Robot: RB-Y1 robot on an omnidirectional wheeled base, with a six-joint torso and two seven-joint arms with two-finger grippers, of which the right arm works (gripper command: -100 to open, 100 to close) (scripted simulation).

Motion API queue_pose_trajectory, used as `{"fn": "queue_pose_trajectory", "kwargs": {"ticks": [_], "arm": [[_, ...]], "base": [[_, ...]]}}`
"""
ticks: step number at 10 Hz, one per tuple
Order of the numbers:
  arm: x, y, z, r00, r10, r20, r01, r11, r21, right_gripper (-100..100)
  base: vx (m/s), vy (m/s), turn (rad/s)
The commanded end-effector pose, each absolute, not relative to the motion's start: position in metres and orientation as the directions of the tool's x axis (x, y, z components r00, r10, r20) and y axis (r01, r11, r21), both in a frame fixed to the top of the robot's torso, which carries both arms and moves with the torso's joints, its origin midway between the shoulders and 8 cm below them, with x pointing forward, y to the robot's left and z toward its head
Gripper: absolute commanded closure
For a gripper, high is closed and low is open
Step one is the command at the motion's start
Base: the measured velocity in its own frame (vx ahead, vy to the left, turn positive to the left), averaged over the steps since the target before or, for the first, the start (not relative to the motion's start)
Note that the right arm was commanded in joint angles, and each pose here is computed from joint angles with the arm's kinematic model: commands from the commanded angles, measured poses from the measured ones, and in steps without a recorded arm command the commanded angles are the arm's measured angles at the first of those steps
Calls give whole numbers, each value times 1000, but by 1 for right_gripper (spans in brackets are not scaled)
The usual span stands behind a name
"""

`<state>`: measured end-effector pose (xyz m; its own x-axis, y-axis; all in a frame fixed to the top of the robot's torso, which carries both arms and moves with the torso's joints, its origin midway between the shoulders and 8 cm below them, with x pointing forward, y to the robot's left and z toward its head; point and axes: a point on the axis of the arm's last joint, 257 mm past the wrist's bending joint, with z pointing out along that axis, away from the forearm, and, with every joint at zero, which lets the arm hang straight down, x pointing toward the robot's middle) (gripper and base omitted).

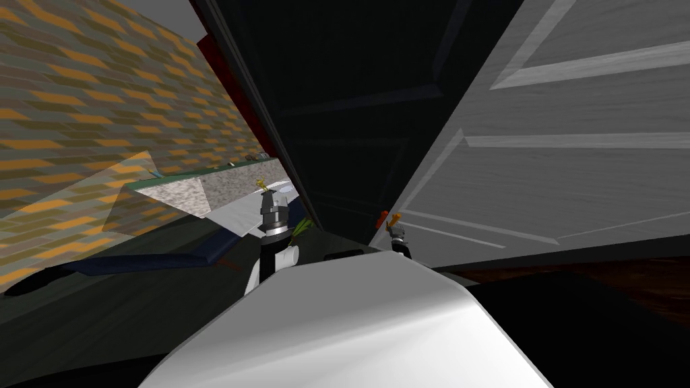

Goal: Pull the door open

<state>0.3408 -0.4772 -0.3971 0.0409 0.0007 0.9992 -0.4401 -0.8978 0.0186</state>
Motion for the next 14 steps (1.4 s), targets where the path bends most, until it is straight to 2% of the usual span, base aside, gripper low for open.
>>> {"fn": "queue_pose_trajectory", "kwargs": {"ticks": [1,6,10,14], "arm": [[339,-478,-398,43,0,999,-442,-897,19,100],[339,-478,-398,43,0,999,-442,-897,19,100],[308,-501,-412,96,10,995,-480,-876,55,100],[295,-510,-417,116,15,993,-495,-866,71,100]], "base": [[-2,-2,-29],[-2,5,4],[-152,-2,-48],[-52,6,-19]]}}
